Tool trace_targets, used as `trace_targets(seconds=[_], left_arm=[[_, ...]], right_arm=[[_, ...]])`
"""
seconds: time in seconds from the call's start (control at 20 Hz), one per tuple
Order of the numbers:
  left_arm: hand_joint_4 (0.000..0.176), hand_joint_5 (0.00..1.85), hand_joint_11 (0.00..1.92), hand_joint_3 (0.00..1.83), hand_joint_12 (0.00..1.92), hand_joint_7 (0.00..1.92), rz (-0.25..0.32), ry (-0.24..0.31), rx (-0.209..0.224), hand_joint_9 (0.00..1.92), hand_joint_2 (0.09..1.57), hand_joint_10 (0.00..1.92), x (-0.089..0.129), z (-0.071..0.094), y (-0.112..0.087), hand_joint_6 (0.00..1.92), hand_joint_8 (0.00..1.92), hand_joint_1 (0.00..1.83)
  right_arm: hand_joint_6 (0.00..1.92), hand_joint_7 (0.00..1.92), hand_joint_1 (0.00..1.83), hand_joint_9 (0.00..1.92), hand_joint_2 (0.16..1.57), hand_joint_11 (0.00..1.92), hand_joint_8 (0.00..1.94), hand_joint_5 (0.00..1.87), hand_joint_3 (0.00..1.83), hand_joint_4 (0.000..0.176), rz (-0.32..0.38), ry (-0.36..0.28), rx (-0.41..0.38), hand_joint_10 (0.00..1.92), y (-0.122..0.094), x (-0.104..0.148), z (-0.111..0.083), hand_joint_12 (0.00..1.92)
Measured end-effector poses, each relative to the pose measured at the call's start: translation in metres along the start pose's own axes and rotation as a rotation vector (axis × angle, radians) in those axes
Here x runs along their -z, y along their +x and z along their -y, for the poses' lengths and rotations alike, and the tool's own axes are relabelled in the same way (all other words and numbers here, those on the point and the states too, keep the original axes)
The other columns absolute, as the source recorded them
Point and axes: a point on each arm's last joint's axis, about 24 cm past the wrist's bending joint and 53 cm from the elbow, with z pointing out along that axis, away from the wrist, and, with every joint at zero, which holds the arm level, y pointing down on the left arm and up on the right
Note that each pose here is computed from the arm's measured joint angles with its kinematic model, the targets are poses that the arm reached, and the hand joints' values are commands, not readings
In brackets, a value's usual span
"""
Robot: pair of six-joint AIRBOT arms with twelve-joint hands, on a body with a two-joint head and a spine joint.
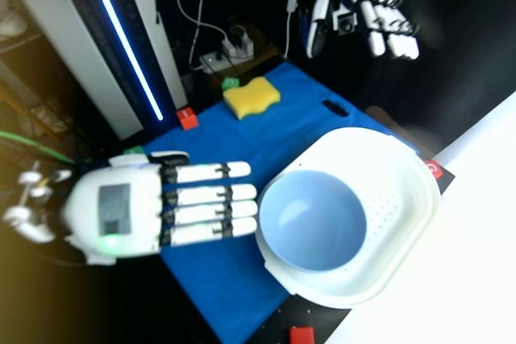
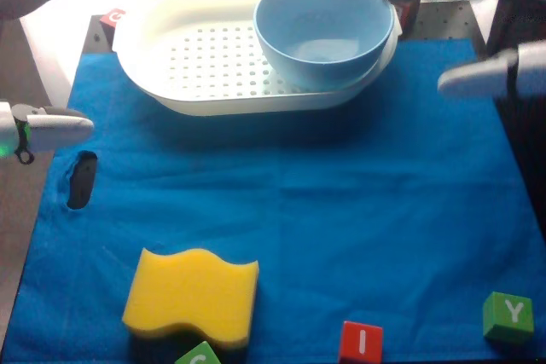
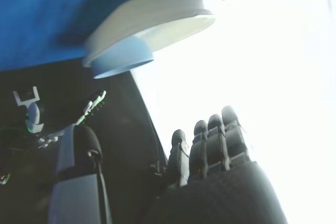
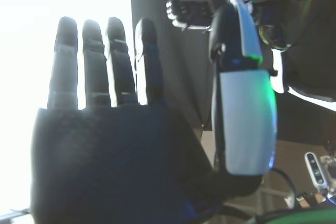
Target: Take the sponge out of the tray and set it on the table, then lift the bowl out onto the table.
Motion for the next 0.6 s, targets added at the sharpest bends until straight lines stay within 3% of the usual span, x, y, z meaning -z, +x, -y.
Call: trace_targets(seconds=[0.05, 0.1, 0.15, 0.2, 0.3, 0.35, 0.4, 0.45, 0.5, 0.55, 0.6], left_arm=[[0.135, 0.16, 0.00, 0.00, 0.22, 0.09, -0.002, 0.003, 0.002, 0.07, 0.88, 0.00, 0.000, 0.001, 0.002, 0.00, 0.00, 0.79], [0.144, 0.15, 0.00, 0.00, 0.22, 0.09, -0.006, 0.003, 0.011, 0.07, 0.88, 0.00, -0.001, 0.001, 0.006, 0.00, 0.00, 0.79], [0.142, 0.14, 0.00, 0.00, 0.22, 0.07, -0.012, 0.005, 0.012, 0.07, 0.88, 0.00, -0.001, 0.001, 0.009, 0.00, 0.00, 0.79], [0.137, 0.14, 0.00, 0.00, 0.22, 0.07, -0.014, 0.007, 0.013, 0.06, 0.88, 0.00, -0.001, 0.002, 0.010, 0.00, 0.00, 0.78], [0.149, 0.15, 0.00, 0.00, 0.17, 0.07, -0.010, 0.007, 0.015, 0.05, 0.86, 0.00, -0.001, 0.002, 0.009, 0.00, 0.00, 0.79], [0.163, 0.14, 0.00, 0.00, 0.18, 0.07, -0.008, 0.006, 0.015, 0.05, 0.86, 0.00, -0.002, 0.002, 0.008, 0.00, 0.00, 0.77], [0.163, 0.14, 0.00, 0.00, 0.18, 0.07, -0.007, 0.005, 0.020, 0.05, 0.86, 0.00, -0.002, 0.001, 0.010, 0.00, 0.00, 0.77], [0.165, 0.16, 0.00, 0.00, 0.15, 0.10, -0.007, 0.001, 0.027, 0.07, 0.84, 0.00, -0.003, 0.000, 0.012, 0.00, 0.00, 0.81], [0.165, 0.16, 0.00, 0.00, 0.15, 0.10, -0.013, 0.003, 0.030, 0.07, 0.84, 0.00, -0.003, 0.001, 0.015, 0.00, 0.00, 0.81], [0.175, 0.16, 0.00, 0.00, 0.09, 0.10, -0.021, 0.012, 0.030, 0.06, 0.83, 0.00, -0.003, 0.003, 0.019, 0.00, 0.00, 0.82], [0.173, 0.17, 0.00, 0.00, 0.05, 0.10, -0.021, 0.014, 0.032, 0.06, 0.83, 0.00, -0.003, 0.003, 0.019, 0.00, 0.00, 0.83]], right_arm=[[0.00, 0.32, 0.68, 0.23, 1.05, 0.01, 0.00, 0.39, 0.00, 0.133, 0.011, -0.002, 0.001, 0.00, -0.003, -0.004, 0.000, 0.44], [0.00, 0.30, 0.69, 0.31, 1.04, 0.01, 0.00, 0.41, 0.00, 0.144, 0.006, -0.001, 0.007, 0.01, -0.001, -0.012, 0.002, 0.61], [0.00, 0.28, 0.70, 0.28, 1.04, 0.00, 0.00, 0.41, 0.00, 0.156, -0.002, -0.002, 0.011, 0.00, 0.003, -0.016, 0.002, 0.66], [0.00, 0.27, 0.69, 0.29, 1.04, 0.00, 0.00, 0.40, 0.00, 0.157, -0.008, -0.005, 0.016, 0.00, 0.006, -0.022, 0.002, 0.76], [0.00, 0.30, 0.68, 0.23, 1.06, 0.00, 0.00, 0.40, 0.00, 0.146, -0.006, -0.006, 0.027, 0.00, 0.005, -0.035, 0.002, 0.53], [0.00, 0.35, 0.71, 0.24, 1.08, 0.00, 0.01, 0.42, 0.00, 0.117, 0.003, -0.002, 0.029, 0.00, 0.001, -0.040, 0.002, 0.48], [0.00, 0.35, 0.71, 0.24, 1.08, 0.00, 0.01, 0.42, 0.00, 0.117, 0.003, 0.006, 0.039, 0.00, -0.002, -0.044, 0.003, 0.48], [0.00, 0.36, 0.67, 0.29, 1.07, 0.00, 0.00, 0.45, 0.00, 0.098, -0.002, 0.021, 0.058, 0.00, -0.003, -0.051, 0.005, 0.65], [0.00, 0.36, 0.67, 0.29, 1.07, 0.00, 0.00, 0.45, 0.00, 0.098, -0.008, 0.026, 0.061, 0.00, -0.002, -0.057, 0.005, 0.65], [0.00, 0.32, 0.63, 0.21, 1.06, 0.00, 0.00, 0.45, 0.00, 0.106, -0.019, 0.031, 0.046, 0.00, 0.004, -0.066, 0.009, 0.52], [0.00, 0.30, 0.65, 0.19, 1.05, 0.00, 0.00, 0.45, 0.00, 0.113, -0.036, 0.037, 0.038, 0.00, 0.010, -0.070, 0.013, 0.47]])
